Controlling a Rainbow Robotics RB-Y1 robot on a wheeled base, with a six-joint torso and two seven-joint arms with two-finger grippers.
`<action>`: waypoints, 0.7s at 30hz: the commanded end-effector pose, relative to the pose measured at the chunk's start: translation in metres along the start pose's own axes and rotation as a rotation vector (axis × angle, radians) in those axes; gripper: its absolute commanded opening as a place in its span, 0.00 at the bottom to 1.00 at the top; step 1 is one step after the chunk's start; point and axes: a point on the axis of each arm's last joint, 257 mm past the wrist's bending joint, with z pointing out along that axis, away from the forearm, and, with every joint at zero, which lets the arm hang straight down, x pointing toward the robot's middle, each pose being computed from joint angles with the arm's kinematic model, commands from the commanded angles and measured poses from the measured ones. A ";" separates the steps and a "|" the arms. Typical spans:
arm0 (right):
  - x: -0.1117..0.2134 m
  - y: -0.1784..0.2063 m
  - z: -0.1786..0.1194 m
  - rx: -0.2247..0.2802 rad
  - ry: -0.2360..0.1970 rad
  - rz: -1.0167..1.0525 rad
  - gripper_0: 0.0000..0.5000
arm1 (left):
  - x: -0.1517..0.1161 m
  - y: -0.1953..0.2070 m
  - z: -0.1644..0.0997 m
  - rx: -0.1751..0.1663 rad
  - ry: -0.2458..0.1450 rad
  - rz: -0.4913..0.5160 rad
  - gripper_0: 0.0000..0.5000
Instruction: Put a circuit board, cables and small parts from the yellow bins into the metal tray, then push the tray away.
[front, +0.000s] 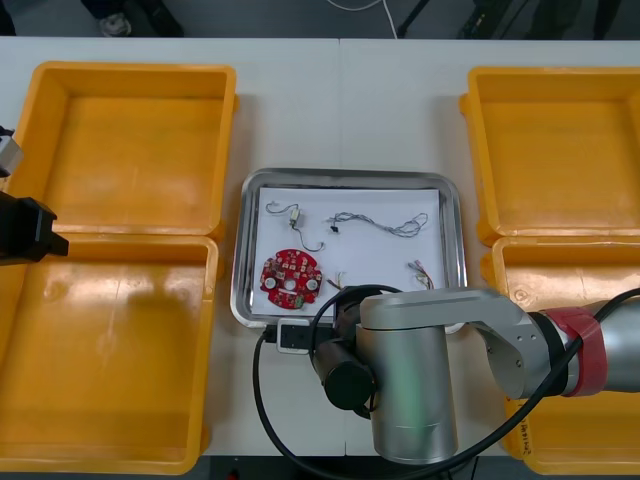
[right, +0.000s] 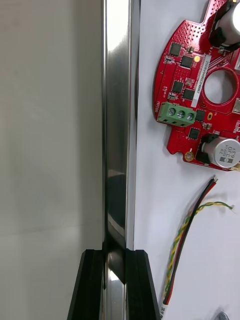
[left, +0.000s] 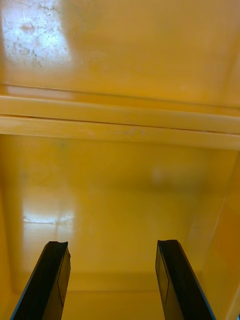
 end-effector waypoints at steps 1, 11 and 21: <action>-0.009 -0.010 -0.002 0.042 -0.030 0.011 0.00 | -0.004 0.014 -0.016 -0.044 -0.029 0.105 1.00; -0.007 -0.042 0.007 0.113 -0.017 0.007 0.00 | -0.004 0.014 -0.016 -0.044 -0.029 0.105 1.00; -0.011 -0.079 0.006 0.165 -0.023 0.044 0.00 | -0.004 0.014 -0.016 -0.044 -0.029 0.105 1.00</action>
